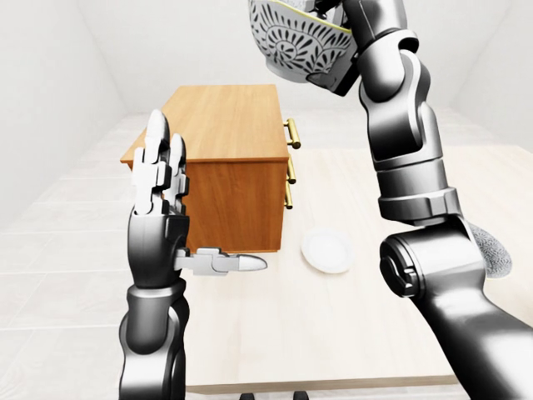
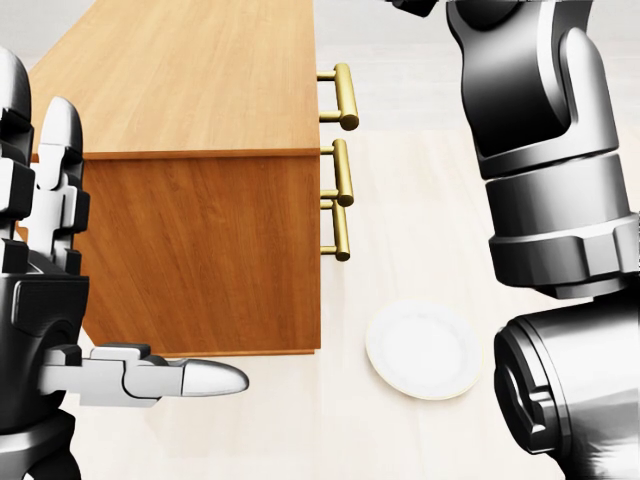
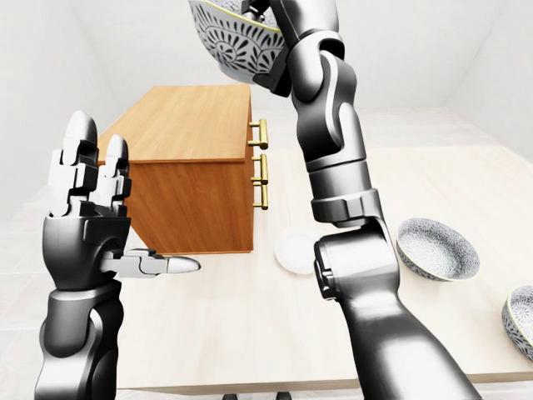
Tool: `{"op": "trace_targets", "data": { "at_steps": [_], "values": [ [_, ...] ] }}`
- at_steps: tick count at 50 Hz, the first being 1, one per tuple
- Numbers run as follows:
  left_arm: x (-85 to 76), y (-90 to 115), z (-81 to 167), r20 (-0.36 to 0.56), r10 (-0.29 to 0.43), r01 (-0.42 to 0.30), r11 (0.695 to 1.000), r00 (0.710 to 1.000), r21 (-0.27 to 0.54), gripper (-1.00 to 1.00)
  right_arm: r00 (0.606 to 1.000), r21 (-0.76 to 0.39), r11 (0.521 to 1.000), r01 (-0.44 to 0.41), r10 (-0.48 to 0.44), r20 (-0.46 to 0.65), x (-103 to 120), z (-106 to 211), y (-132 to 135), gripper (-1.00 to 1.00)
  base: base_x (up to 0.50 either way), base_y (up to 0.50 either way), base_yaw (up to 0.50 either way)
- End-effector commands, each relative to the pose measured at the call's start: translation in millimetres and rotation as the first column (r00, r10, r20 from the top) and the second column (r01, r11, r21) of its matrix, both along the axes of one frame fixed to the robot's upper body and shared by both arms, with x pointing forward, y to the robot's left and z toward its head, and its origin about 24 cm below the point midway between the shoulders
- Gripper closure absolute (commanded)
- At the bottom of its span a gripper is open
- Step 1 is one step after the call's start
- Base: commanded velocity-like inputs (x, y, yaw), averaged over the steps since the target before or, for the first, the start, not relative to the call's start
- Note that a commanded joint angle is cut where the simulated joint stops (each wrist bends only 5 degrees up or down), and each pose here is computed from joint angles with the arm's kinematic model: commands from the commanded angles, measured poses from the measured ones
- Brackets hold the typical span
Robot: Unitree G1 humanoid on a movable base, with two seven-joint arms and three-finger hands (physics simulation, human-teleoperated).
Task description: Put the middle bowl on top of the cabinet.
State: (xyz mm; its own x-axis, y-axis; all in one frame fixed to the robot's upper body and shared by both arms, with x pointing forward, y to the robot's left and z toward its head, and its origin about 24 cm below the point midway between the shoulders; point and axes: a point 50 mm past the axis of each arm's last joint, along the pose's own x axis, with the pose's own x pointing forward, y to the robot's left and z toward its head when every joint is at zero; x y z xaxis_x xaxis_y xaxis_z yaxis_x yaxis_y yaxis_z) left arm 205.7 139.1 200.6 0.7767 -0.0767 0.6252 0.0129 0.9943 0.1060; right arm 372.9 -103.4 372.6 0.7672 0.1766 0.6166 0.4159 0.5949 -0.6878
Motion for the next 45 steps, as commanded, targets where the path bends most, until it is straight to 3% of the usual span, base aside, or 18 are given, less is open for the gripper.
{"op": "trace_targets", "data": {
  "at_steps": [1, 26, 45],
  "values": [
    [-1.5, 0, 3, 0.014, 0.000, 0.000, 1.000, 1.000, 0.003, -1.00, 0.999, 0.111, 0.994, -0.020, 0.022, -0.024, 13, 8, 7, 1.00, 0.00, 0.00, 0.00],
    [-2.2, -2, 1, 0.008, -0.011, 0.011, 1.000, 1.000, 0.005, -1.00, 0.991, 0.134, 0.991, 0.000, 0.017, -0.131, 30, 2, 31, 1.00, 0.00, 0.00, 0.00],
    [-1.7, -1, 0, 0.000, -0.010, 0.010, 1.000, 1.000, 0.005, -1.00, 0.988, 0.041, 0.999, 0.001, 0.005, -0.152, 30, 0, 52, 1.00, 0.00, 0.00, 0.00]
  ]
}}
